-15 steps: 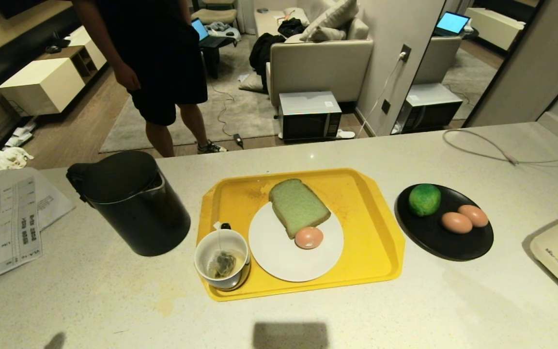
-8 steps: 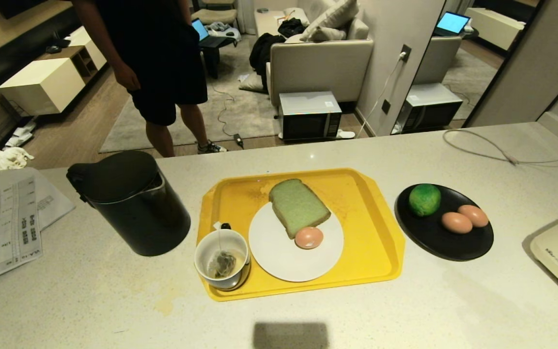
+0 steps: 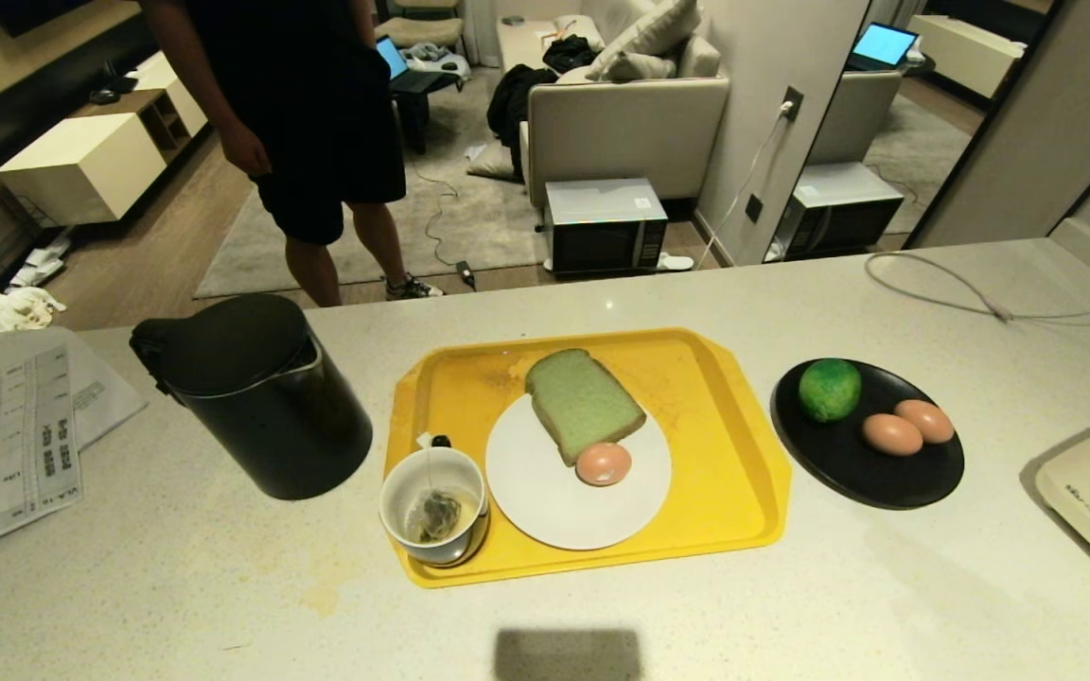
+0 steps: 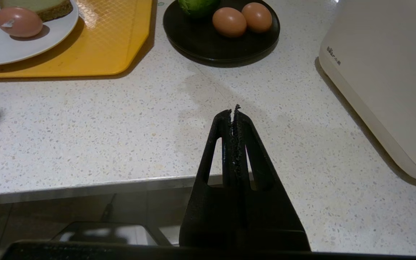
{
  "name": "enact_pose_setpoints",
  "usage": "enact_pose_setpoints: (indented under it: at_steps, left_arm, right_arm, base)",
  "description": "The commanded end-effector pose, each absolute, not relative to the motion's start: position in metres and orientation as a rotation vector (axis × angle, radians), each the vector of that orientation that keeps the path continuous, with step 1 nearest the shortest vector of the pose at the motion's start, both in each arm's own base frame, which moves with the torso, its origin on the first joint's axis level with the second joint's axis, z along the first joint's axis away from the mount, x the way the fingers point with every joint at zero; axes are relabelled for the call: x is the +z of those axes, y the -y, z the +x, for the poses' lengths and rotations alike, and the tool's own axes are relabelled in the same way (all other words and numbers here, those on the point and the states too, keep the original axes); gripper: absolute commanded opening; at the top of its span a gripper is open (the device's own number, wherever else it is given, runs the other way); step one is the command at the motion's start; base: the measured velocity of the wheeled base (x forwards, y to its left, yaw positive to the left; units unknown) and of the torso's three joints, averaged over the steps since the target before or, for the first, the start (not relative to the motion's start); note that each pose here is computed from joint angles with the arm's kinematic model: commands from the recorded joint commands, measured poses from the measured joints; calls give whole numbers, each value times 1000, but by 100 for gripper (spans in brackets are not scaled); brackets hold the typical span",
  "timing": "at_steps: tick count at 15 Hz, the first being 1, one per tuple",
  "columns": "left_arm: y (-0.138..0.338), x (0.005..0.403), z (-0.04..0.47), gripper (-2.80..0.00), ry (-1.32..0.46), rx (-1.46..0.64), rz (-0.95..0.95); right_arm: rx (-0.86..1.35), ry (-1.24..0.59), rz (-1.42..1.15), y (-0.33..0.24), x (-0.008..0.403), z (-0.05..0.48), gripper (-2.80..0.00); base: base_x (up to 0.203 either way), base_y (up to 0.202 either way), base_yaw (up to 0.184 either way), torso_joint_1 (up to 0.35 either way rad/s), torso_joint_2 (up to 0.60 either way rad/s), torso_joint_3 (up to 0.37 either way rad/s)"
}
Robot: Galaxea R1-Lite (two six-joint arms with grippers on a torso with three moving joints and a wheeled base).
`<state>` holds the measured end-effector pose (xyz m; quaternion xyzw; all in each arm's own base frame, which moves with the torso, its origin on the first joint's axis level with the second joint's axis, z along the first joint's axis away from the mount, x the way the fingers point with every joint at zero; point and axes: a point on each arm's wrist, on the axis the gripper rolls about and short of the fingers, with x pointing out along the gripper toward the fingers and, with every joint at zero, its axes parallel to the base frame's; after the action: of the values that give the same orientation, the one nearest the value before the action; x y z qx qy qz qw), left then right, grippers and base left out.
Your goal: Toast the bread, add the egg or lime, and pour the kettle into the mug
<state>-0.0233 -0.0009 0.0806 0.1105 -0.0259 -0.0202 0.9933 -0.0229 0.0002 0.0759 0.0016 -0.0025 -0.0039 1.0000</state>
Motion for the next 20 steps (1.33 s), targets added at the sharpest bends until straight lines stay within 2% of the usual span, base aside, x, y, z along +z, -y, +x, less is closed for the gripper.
enact_pose_setpoints:
  at_steps: [1,6,9,13,20]
  left_arm:
    - [1,77,-23,-280,26,-44,194]
    - [0,75,-23,-280,4,-23,108]
    - [0,75,-23,-280,3,-24,143]
    - [0,75,-23,-280,5,-18,66]
    - [0,75,-23,-280,7,-18,57]
  right_arm:
    - [-8,3,3,0,76,-23,-280]
    - [-8,3,3,0,76,-23,-280]
    - [-8,3,3,0,76,-23,-280]
    - [-8,3,3,0,76,-23,-280]
    - [-8,3,3,0,76,-23,-280]
  base:
    - [0,0,0,0,0,0]
    - [0,0,0,0,0,0]
    - [0,0,0,0,0,0]
    - [0,0,0,0,0,0]
    - [0,0,0,0,0,0]
